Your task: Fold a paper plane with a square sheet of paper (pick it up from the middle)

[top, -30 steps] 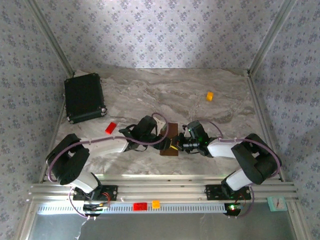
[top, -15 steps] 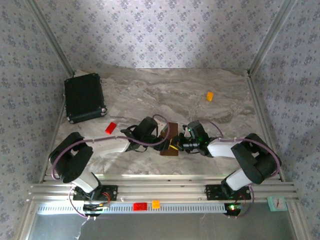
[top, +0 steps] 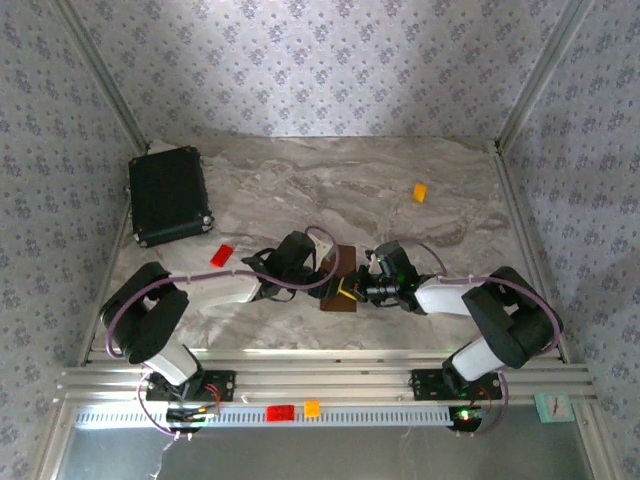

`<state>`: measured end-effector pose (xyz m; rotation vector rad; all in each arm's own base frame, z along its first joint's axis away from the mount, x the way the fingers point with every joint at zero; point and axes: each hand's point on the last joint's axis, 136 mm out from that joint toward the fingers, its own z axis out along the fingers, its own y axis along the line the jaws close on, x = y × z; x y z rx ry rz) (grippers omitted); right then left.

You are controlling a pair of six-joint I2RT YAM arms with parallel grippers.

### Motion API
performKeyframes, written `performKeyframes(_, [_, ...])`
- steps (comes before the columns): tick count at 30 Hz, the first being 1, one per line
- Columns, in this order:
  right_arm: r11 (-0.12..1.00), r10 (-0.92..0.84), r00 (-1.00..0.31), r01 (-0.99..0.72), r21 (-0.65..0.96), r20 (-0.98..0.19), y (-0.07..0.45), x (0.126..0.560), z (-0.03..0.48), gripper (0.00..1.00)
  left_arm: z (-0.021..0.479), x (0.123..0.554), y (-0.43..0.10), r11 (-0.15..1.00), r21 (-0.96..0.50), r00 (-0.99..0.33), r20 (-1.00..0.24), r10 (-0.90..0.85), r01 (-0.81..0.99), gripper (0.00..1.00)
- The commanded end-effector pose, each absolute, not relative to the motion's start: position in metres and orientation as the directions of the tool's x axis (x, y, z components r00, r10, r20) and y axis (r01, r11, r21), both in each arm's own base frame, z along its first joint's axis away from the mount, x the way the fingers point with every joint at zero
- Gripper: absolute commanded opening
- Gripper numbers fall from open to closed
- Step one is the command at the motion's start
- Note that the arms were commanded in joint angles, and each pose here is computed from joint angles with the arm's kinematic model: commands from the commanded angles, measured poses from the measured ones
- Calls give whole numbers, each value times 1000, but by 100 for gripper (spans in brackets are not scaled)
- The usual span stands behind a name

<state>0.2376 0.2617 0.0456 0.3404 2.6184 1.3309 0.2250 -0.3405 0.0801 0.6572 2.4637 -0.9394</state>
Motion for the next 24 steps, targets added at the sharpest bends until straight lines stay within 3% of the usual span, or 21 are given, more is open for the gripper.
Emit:
performKeyframes(1, [570, 283, -957, 116, 813, -61, 262, 240, 45, 3, 96, 235, -351, 633, -508, -778, -573, 259, 585, 32])
performKeyframes(13, [564, 277, -959, 115, 818, -56, 263, 239, 45, 3, 95, 238, -354, 629, -506, -774, -575, 264, 590, 27])
performKeyframes(24, [563, 279, -959, 117, 818, -54, 263, 238, 45, 3, 91, 237, -354, 628, -503, -774, -568, 278, 594, 13])
